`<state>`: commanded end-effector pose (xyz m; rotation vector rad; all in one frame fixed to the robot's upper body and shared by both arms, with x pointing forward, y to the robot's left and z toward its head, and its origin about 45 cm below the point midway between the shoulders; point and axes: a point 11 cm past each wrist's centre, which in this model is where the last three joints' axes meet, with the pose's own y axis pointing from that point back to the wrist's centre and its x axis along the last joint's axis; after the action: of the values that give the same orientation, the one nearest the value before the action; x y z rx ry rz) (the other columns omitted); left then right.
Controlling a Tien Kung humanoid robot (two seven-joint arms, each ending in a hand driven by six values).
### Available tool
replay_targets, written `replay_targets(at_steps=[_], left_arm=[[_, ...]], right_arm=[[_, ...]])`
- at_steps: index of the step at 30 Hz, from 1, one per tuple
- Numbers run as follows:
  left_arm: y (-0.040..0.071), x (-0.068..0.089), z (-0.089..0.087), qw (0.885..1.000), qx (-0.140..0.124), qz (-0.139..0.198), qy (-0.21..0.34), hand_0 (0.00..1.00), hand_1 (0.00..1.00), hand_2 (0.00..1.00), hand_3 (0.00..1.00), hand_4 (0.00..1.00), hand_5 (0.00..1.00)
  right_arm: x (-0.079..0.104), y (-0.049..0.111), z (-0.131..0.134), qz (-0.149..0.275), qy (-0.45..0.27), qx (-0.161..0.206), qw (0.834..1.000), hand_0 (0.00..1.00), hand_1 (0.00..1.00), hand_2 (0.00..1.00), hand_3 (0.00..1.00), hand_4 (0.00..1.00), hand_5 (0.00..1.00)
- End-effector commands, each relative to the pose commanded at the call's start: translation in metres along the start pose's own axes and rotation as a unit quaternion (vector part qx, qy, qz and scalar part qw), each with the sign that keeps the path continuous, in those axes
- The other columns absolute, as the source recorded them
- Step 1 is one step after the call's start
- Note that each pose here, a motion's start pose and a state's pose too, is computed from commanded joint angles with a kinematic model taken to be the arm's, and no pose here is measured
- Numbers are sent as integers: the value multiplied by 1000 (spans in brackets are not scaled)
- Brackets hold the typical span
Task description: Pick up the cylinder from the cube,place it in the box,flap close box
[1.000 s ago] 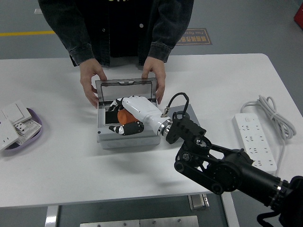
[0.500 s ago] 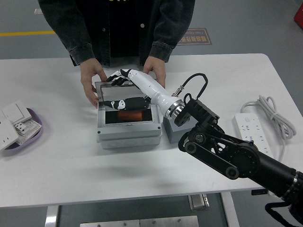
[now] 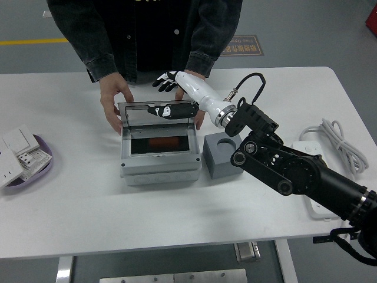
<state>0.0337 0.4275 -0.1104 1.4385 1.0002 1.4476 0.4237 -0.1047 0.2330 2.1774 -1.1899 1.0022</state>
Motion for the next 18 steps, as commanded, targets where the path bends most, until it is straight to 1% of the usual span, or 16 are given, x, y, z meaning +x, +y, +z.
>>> replay_targets(at_steps=[3, 7, 12, 18], left_arm=[[0, -1, 0, 1000, 0, -1, 0, 588, 610, 604, 621, 614, 168], [0, -1, 0, 1000, -1, -1, 0, 589, 610, 603, 620, 613, 168], [0, -1, -1, 1000, 0, -1, 2, 589, 610, 603, 620, 613, 168], [0, -3, -1, 1000, -1, -2, 2, 589, 610, 603, 621, 614, 168]], right_arm=[[-6, 3, 4, -7, 3, -3, 1000, 795, 656, 632, 690, 895, 404], [-13, 12, 2, -16, 10, 4, 1000, 795, 652, 632, 691, 892, 401], [-24, 29, -4, -30, 25, 19, 999, 795, 652, 632, 691, 892, 401], [-39, 49, -19, -46, 50, 44, 997, 797, 646, 629, 688, 888, 404]])
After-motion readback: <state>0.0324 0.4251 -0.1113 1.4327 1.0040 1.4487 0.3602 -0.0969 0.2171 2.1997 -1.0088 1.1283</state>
